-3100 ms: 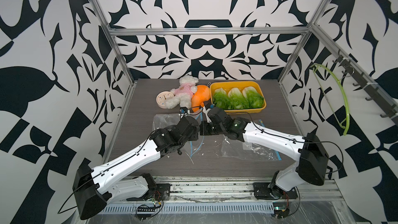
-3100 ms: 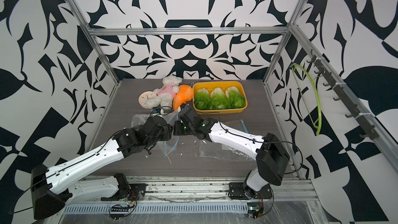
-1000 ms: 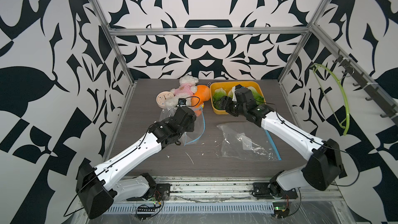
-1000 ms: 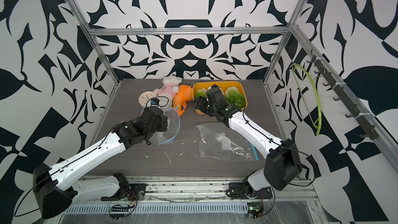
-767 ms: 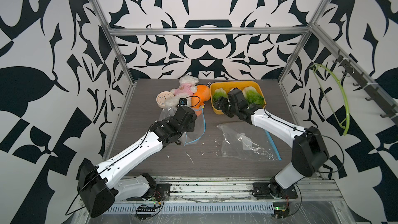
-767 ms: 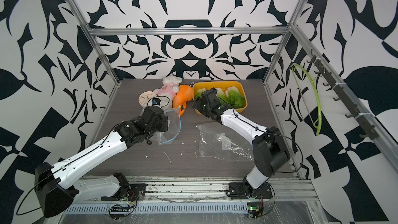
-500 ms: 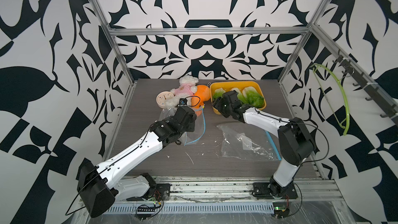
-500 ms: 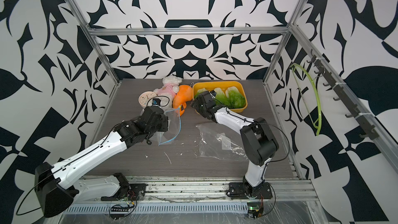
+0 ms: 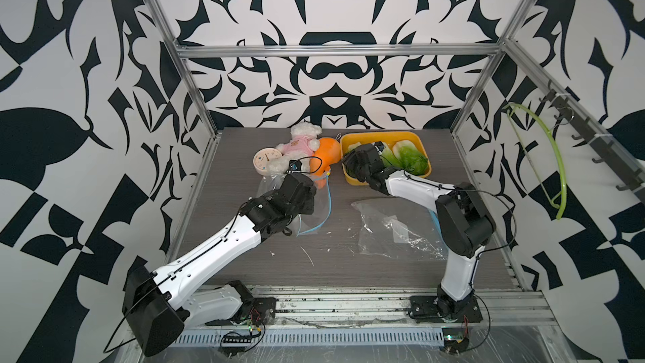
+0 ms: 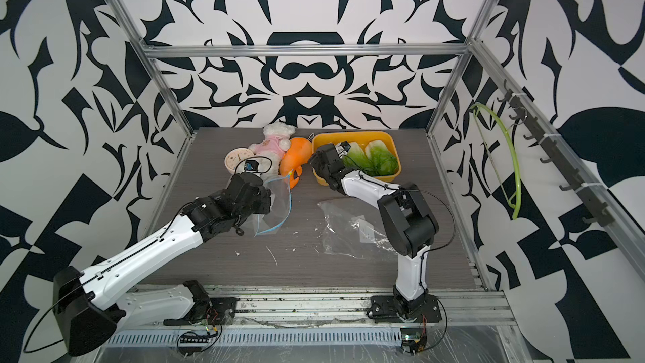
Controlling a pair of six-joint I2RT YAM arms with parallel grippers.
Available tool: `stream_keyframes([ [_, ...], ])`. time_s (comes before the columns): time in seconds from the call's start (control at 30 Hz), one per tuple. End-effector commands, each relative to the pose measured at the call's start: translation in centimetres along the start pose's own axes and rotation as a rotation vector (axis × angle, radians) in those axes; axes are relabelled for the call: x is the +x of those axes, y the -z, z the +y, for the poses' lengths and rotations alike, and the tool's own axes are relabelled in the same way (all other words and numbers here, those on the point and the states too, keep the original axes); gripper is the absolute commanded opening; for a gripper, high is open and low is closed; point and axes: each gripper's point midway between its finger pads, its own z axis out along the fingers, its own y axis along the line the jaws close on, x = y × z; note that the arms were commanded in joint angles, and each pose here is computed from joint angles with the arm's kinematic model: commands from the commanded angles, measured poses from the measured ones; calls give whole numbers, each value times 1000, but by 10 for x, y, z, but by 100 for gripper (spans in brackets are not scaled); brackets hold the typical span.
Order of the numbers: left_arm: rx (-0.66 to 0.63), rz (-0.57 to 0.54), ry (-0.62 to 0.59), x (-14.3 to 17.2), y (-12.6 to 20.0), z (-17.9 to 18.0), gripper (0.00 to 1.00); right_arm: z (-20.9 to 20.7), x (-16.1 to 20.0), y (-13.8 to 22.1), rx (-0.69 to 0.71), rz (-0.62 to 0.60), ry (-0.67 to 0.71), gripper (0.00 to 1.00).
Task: Put the chinese cabbages into a zipper bag and zip it
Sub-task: Pick up the Chinese cabbage from the basket.
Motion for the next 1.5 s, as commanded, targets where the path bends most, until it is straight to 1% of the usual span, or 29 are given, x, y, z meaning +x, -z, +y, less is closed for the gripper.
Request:
stream_keyframes([
  [0.0, 3, -14, -4, -1, 3, 4, 0, 23, -25, -2, -50, -90, -43, 61],
  [0.1, 16, -18, -5, -2, 3, 1, 0, 21, -31, -10, -33, -116, -51, 58],
  [0.2, 13, -14, -10, -1, 3, 2, 0, 13, -36, -13, 6, -140, -63, 53],
  [0.33, 22, -18, -10, -2, 4, 0, 0, 6, -45, -14, 31, -177, -65, 40],
  [0.53, 28, -25, -8, -4, 6, 0, 0, 3, -48, -21, 34, -178, -30, 22],
  [0.67, 33, -26, -4, -4, 8, -1, 0, 8, -48, -22, 11, -174, 3, 5],
  [0.73, 37, -23, -3, -3, 7, -1, 0, 11, -49, -20, 0, -177, 18, 1],
  [0.93, 37, -18, 9, -1, 8, 0, 0, 36, -49, -12, -93, -151, 47, 0],
  [1.03, 63, -15, 11, 0, 9, -4, 0, 46, -55, 4, -118, -163, 64, 0],
  [1.13, 60, -14, 18, 0, 11, -3, 0, 57, -59, 21, -166, -167, 85, 0],
  [1.2, 70, -13, 17, 1, 11, -4, 0, 56, -64, 32, -169, -170, 95, 0],
  [1.33, 67, -3, 30, 2, 11, -3, 0, 64, -67, 48, -253, -111, 110, 0],
  [1.4, 72, 0, 38, 4, 10, -4, 0, 63, -70, 56, -268, -91, 117, 0],
  [1.47, 72, 5, 50, 5, 10, -4, 0, 72, -73, 69, -323, -65, 152, 0],
])
